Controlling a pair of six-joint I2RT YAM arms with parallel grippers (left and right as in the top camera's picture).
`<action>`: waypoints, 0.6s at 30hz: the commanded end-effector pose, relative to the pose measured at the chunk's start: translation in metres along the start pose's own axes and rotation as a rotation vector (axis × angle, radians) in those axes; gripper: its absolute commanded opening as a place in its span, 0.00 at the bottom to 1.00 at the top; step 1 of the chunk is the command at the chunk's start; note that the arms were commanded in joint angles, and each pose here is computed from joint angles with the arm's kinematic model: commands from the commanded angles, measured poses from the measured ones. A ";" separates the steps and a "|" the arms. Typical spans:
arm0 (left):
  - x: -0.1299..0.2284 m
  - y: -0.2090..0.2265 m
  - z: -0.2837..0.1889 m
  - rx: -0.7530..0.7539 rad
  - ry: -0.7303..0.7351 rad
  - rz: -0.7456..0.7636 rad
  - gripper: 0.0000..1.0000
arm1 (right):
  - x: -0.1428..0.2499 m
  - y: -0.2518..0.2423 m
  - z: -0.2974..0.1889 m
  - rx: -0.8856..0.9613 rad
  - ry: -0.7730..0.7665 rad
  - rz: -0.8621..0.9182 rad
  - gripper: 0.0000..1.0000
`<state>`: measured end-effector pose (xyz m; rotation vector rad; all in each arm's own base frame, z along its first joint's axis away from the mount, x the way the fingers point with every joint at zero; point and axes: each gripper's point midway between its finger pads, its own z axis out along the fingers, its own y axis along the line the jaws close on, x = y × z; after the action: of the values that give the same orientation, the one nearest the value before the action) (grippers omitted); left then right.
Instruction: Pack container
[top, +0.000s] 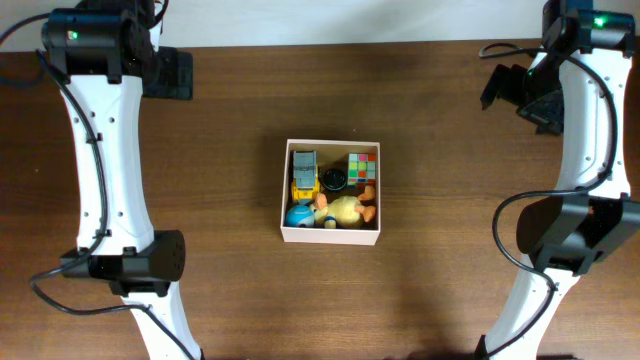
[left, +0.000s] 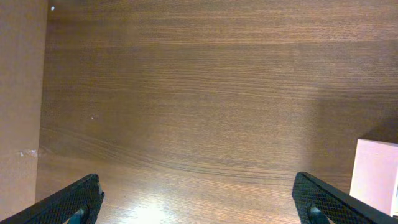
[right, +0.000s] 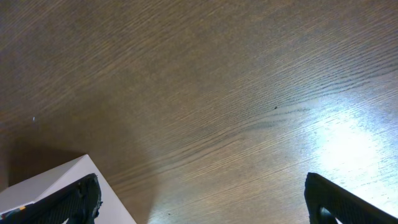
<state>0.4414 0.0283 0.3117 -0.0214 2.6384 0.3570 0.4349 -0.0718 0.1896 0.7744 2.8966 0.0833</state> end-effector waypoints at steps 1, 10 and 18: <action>0.000 0.003 -0.005 0.005 -0.011 -0.022 0.99 | -0.001 0.003 -0.022 -0.023 -0.056 0.005 0.99; -0.004 0.008 -0.025 0.005 -0.066 -0.038 0.99 | -0.001 0.003 -0.022 -0.023 -0.056 0.005 0.99; -0.059 -0.003 -0.122 0.223 -0.488 -0.097 0.99 | -0.001 0.003 -0.022 -0.023 -0.056 0.005 0.99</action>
<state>0.4614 0.0109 0.3745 -0.0284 2.3675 0.1939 0.4350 -0.0718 0.1896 0.7737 2.8964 0.0833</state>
